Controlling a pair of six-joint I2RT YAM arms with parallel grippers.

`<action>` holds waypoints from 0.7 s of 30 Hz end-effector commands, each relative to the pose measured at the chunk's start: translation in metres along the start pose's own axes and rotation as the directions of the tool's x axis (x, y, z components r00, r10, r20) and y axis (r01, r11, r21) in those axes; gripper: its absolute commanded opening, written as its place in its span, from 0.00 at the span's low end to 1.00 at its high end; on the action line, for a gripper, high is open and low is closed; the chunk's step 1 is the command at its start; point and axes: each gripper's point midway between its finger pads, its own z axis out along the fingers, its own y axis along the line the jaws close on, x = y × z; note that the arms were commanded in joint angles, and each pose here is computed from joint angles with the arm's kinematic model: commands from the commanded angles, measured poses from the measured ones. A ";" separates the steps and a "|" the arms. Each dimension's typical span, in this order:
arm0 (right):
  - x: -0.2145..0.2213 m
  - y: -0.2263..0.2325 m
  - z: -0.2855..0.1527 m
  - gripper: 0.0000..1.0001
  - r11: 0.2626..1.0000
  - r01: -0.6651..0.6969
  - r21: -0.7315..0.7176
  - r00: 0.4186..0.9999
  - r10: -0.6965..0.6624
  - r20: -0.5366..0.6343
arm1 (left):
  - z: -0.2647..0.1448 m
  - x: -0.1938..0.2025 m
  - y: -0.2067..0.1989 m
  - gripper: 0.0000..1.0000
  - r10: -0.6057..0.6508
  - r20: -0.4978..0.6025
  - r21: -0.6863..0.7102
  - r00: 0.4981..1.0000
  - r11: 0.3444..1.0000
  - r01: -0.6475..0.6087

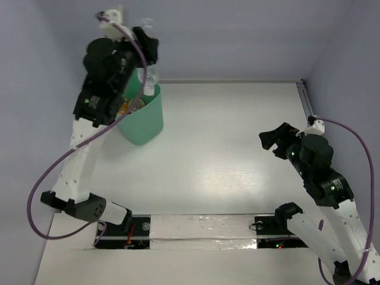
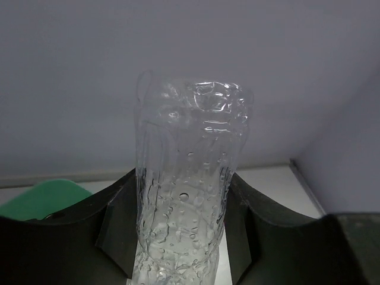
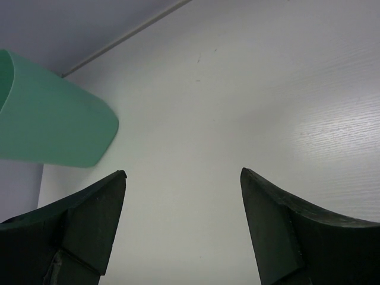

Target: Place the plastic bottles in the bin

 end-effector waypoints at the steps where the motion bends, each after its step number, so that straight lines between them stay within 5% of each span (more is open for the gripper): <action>1: -0.003 0.017 -0.002 0.83 0.995 0.019 -0.093 1.000 -0.019 0.003 | 0.001 -0.016 0.044 0.41 -0.064 0.061 -0.120 0.996 0.990 0.071; 8: -0.005 0.020 -0.011 0.83 0.993 0.035 -0.115 0.999 -0.035 0.000 | 0.011 0.009 0.143 0.42 -0.041 0.070 -0.331 0.997 0.942 0.062; 16: -0.003 0.023 -0.019 0.83 0.990 0.044 -0.138 0.999 -0.047 -0.017 | 0.013 0.038 0.185 0.48 0.099 0.022 -0.430 0.995 0.899 -0.081; 21: 0.001 0.024 -0.018 0.83 0.988 0.032 -0.148 0.999 -0.036 -0.027 | 0.018 0.037 0.176 0.74 0.104 0.013 -0.380 0.995 0.921 -0.091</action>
